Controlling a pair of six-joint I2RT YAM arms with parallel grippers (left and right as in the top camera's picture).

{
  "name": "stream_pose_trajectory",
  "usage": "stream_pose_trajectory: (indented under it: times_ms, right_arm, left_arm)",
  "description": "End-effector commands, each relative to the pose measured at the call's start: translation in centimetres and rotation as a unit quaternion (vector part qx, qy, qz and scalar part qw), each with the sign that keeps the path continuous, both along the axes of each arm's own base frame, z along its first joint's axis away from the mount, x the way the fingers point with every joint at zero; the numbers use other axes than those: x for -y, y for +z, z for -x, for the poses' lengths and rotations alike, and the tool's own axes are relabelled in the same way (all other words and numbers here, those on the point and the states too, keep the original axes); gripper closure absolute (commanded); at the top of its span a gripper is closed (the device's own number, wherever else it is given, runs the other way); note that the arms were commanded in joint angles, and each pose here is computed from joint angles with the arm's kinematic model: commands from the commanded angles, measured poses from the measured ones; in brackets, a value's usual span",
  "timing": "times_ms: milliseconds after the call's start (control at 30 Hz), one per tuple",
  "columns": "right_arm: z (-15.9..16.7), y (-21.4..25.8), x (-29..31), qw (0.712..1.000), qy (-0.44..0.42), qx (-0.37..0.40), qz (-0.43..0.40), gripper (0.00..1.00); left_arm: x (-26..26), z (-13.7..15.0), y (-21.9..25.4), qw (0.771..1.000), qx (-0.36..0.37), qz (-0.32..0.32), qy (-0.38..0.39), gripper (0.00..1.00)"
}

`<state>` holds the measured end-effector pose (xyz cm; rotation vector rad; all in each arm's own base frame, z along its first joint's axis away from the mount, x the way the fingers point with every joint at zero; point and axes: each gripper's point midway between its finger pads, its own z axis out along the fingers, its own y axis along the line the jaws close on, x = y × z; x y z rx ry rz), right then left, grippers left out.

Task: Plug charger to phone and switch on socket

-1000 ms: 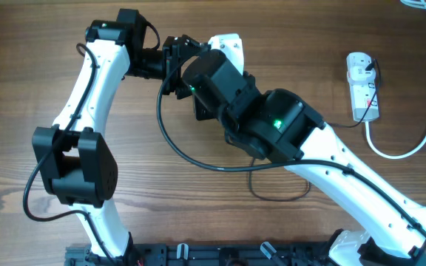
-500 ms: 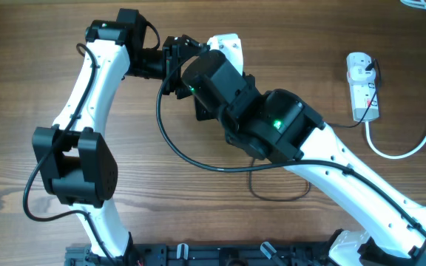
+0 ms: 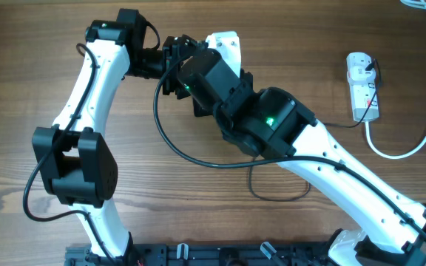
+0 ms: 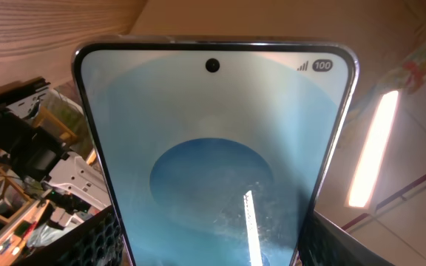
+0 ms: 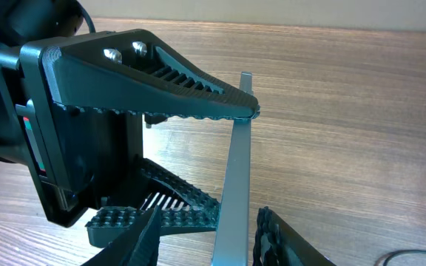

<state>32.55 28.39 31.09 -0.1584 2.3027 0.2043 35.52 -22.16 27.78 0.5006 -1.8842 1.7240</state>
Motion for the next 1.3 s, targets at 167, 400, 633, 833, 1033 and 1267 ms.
stream_pose_trajectory:
  times_ms: [167, 400, 633, 833, 1033, 1267]
  right_arm:
    - [-0.4, 0.3, 0.0, 1.0, -0.008, 0.01, 0.005, 0.6]
    - [-0.7, -0.6, -0.3, 1.0, -0.008, 0.003, 0.014, 0.66]
    - [-0.9, -0.6, -0.3, 1.0, -0.011, 0.006, 0.016, 0.72]
    - [-1.2, -0.3, 0.3, 0.999, -0.025, 0.019, 0.025, 0.72]
    - [-1.3, -0.3, 0.2, 0.999, -0.025, 0.02, 0.023, 0.72]
    - [-0.8, -0.6, -0.6, 1.0, -0.006, 0.004, 0.009, 0.72]
  left_arm:
    - [-0.2, 0.6, 2.3, 0.999, 0.017, 0.027, 0.001, 0.3]
    - [-0.2, 0.6, 2.3, 0.999, 0.017, 0.027, 0.001, 0.3]
    - [-0.2, 0.6, 2.3, 0.999, 0.017, 0.027, 0.001, 0.29]
    - [-0.2, 0.6, 2.3, 0.999, 0.017, 0.027, 0.001, 0.29]
    - [-0.2, 0.6, 2.3, 0.999, 0.02, 0.027, 0.001, 0.29]
    - [-0.2, 0.6, 2.3, 0.999, 0.031, 0.029, 0.001, 0.29]
